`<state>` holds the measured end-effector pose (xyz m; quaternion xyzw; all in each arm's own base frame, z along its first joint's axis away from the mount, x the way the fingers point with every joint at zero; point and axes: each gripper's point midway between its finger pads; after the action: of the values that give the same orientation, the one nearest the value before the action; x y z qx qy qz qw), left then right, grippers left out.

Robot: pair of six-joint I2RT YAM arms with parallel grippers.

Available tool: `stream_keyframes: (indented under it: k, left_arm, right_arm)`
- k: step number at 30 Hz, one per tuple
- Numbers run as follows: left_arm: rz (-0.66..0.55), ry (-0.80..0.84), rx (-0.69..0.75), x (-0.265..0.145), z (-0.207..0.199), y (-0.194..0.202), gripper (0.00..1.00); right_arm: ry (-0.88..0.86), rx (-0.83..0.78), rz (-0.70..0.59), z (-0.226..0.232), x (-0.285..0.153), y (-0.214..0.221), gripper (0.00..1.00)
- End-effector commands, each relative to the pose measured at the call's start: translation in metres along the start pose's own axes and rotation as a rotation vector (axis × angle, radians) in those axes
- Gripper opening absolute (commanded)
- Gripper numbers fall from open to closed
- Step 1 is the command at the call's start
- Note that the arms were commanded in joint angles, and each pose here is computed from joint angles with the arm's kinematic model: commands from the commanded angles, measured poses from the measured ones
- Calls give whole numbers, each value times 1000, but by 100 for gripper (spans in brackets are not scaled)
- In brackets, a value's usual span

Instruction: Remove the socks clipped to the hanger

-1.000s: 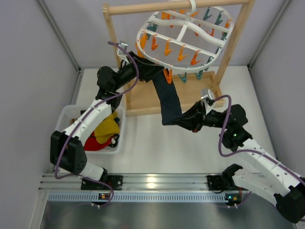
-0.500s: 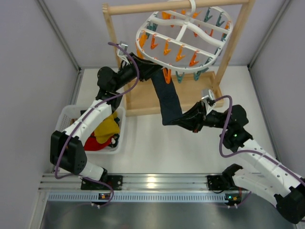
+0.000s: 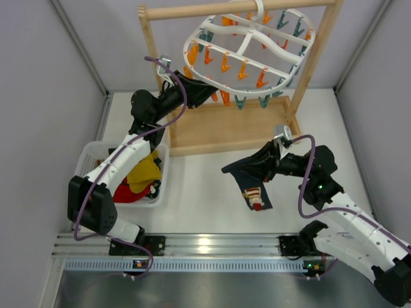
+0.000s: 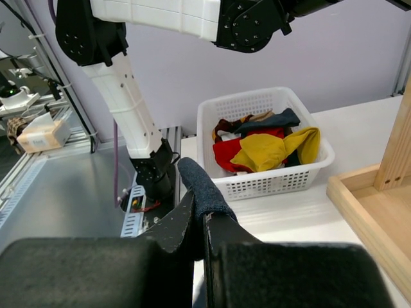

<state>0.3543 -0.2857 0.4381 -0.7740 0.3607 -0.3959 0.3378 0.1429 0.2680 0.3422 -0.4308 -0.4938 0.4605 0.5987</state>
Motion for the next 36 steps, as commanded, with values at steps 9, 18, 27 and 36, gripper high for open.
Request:
stream_keyframes:
  k: [9,18,27,36]
  left_arm:
    - [-58,-57,80,-28,2,7,78]
    - [49,-442,50,-92,51,45,99]
    - [203,-1198,-4,-244,87,80,99]
    - [-18,-1528,338,-346,-17,-52,99]
  right_arm:
    - [76,-14,9,-8,-14,22,0]
    - [287,40,40,-41,-26,39,0]
    - [286,140,8,-71,10,30,0]
    - [90,98,56,-55,147,27,0]
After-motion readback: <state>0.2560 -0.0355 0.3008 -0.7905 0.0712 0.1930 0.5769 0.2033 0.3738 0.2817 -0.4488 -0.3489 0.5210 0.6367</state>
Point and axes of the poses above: each gripper's point midway between its finger pads, its own x axis out along the fingers, its own z axis along the line the jaws close on, y = z × x, and after that the axes turned 1 degree about -x, right-handed
